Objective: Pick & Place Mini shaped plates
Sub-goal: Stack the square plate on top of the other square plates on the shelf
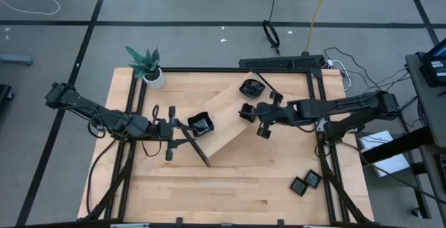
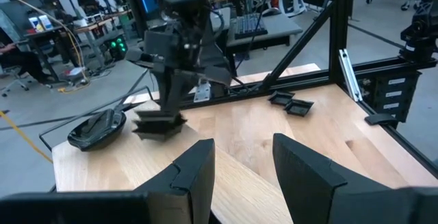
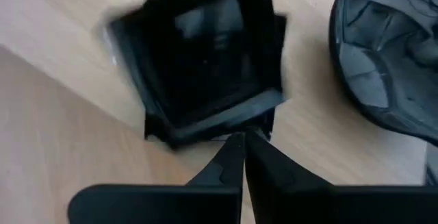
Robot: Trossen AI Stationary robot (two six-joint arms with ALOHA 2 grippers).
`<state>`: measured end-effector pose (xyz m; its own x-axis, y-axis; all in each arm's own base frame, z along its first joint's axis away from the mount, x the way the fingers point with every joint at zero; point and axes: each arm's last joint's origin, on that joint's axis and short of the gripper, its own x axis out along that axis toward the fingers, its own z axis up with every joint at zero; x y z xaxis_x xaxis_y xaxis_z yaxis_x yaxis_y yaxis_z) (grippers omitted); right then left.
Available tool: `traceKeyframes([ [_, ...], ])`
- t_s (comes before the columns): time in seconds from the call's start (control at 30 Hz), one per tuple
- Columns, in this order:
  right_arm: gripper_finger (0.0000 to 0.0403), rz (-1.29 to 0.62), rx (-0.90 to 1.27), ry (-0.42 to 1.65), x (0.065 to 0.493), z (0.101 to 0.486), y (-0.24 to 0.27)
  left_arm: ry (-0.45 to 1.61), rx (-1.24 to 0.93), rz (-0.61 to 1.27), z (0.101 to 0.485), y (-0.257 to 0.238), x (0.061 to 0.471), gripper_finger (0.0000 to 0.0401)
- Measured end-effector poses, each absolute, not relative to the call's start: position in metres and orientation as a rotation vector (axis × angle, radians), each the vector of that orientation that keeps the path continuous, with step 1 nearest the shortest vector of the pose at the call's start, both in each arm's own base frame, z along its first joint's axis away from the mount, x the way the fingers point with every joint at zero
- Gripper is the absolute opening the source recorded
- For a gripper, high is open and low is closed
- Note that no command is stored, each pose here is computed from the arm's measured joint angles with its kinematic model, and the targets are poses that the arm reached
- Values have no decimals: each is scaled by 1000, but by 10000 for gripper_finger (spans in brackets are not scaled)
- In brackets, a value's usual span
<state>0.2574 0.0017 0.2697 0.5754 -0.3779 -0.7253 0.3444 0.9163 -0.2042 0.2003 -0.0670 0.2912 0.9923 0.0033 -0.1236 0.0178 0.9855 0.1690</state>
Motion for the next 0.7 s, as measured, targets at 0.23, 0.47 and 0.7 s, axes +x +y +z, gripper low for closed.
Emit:
traceKeyframes([
  [0.23,1,-402,-38,814,261,267,6,125,171,-7,291,-67,200,152],
  [0.47,1,-361,-28,758,265,271,9,124,171,-7,291,-67,200,152],
  [0.7,1,-351,-41,726,268,273,9,125,171,-8,291,-67,200,152],
])
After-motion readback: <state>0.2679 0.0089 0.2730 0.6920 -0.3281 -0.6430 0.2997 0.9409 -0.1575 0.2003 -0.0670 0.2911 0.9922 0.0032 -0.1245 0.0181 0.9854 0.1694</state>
